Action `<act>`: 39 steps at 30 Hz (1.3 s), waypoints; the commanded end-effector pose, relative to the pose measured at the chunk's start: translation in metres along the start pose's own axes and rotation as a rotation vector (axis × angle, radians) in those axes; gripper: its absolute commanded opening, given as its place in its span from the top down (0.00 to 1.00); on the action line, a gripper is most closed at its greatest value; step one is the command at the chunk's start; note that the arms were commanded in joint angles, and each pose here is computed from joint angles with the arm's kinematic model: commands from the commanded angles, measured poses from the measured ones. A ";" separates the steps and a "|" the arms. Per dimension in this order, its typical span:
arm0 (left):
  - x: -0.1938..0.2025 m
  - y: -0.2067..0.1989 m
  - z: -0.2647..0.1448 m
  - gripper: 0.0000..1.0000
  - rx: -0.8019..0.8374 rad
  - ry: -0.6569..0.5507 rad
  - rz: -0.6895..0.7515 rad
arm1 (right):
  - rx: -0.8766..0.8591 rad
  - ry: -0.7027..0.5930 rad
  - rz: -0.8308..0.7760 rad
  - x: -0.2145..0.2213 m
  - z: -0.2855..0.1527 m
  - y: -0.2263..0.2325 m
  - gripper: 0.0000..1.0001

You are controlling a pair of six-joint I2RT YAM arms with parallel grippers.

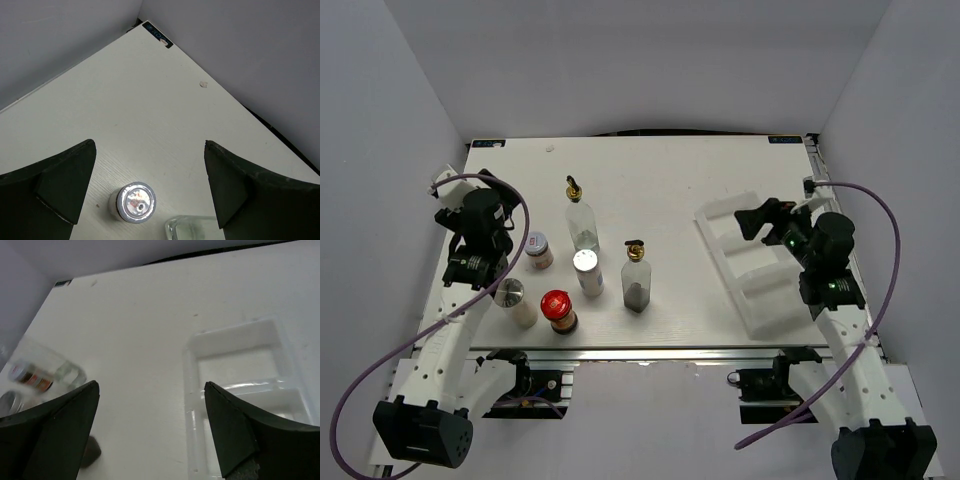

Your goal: Organize the condiment bottles

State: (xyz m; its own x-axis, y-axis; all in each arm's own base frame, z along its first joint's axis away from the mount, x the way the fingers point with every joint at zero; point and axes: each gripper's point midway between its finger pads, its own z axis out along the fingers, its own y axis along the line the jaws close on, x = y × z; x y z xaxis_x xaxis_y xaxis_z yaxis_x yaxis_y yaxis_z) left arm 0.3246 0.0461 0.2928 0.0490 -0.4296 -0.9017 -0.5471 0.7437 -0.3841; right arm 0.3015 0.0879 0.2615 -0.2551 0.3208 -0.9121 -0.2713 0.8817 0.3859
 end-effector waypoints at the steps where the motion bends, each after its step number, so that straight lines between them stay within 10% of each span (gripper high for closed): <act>1: 0.007 -0.013 -0.004 0.02 0.094 0.031 0.011 | -0.403 0.052 -0.131 0.001 -0.007 0.064 0.11; 11: 0.029 -0.025 -0.001 0.02 0.171 0.098 0.060 | -1.115 0.230 -0.569 0.092 -0.060 0.186 0.11; 31: 0.042 -0.027 -0.004 0.02 0.212 0.131 0.063 | -1.102 0.002 -0.582 0.085 -0.006 0.272 0.11; 39: 0.045 -0.028 -0.005 0.02 0.229 0.136 0.058 | -1.148 0.029 -0.581 0.106 0.006 0.280 0.27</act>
State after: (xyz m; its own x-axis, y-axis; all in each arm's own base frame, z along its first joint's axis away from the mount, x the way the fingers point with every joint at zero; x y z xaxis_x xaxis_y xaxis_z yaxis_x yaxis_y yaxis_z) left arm 0.3397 0.0048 0.2589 -0.1143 -0.4343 -0.8935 -0.3637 0.8552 -0.3692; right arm 0.2028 0.3615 0.2452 0.0850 -0.1117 -0.9901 -0.9909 0.0947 -0.0958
